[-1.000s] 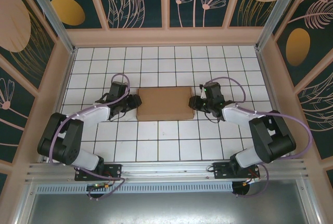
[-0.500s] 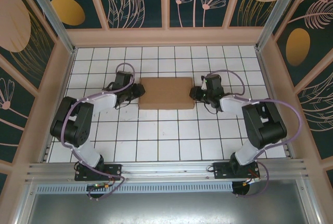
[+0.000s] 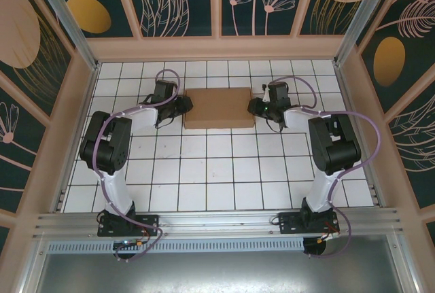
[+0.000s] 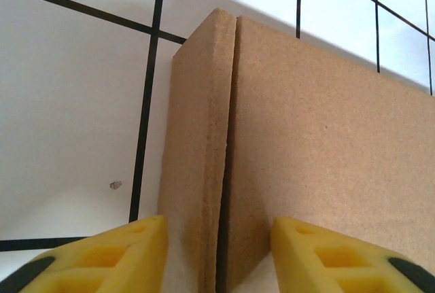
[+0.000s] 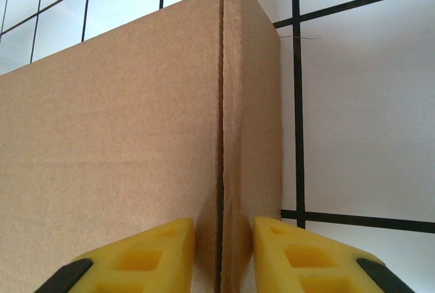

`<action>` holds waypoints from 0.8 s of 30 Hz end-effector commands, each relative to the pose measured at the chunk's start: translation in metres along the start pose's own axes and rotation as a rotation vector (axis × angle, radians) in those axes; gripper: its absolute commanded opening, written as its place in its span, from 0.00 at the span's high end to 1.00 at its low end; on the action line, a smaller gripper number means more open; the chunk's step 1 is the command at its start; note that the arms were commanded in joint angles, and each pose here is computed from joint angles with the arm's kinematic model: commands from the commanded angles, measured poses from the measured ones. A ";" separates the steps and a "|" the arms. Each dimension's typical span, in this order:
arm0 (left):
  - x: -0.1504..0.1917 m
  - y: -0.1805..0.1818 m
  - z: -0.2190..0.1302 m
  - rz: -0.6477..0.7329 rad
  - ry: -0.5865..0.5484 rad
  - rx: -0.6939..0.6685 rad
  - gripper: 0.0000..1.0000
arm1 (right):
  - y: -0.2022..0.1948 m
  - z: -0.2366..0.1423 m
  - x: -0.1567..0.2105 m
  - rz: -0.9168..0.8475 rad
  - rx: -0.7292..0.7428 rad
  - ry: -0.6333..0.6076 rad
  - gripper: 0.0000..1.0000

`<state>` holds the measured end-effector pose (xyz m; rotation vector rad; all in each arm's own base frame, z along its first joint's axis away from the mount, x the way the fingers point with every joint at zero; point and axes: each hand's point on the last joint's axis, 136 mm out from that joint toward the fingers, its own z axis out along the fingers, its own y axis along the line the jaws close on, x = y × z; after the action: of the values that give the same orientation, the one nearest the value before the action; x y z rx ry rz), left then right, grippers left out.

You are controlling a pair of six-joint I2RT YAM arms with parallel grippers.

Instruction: Fold the paper box

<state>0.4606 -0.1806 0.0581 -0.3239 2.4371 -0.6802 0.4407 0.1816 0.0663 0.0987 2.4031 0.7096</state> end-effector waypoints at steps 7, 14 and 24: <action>-0.040 -0.010 -0.033 0.065 -0.119 -0.078 0.06 | 0.009 -0.023 -0.016 -0.049 0.007 -0.049 0.32; -0.106 -0.047 -0.127 0.193 -0.340 -0.102 0.01 | 0.029 -0.095 -0.091 -0.132 0.121 -0.303 0.01; -0.093 0.019 -0.272 0.337 -1.016 -0.326 0.01 | 0.043 -0.231 -0.096 -0.375 0.264 -0.913 0.01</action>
<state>0.3787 -0.0606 0.3070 -0.2552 1.6021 -0.2284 0.3852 0.1267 0.2906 -0.0420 1.6760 0.3164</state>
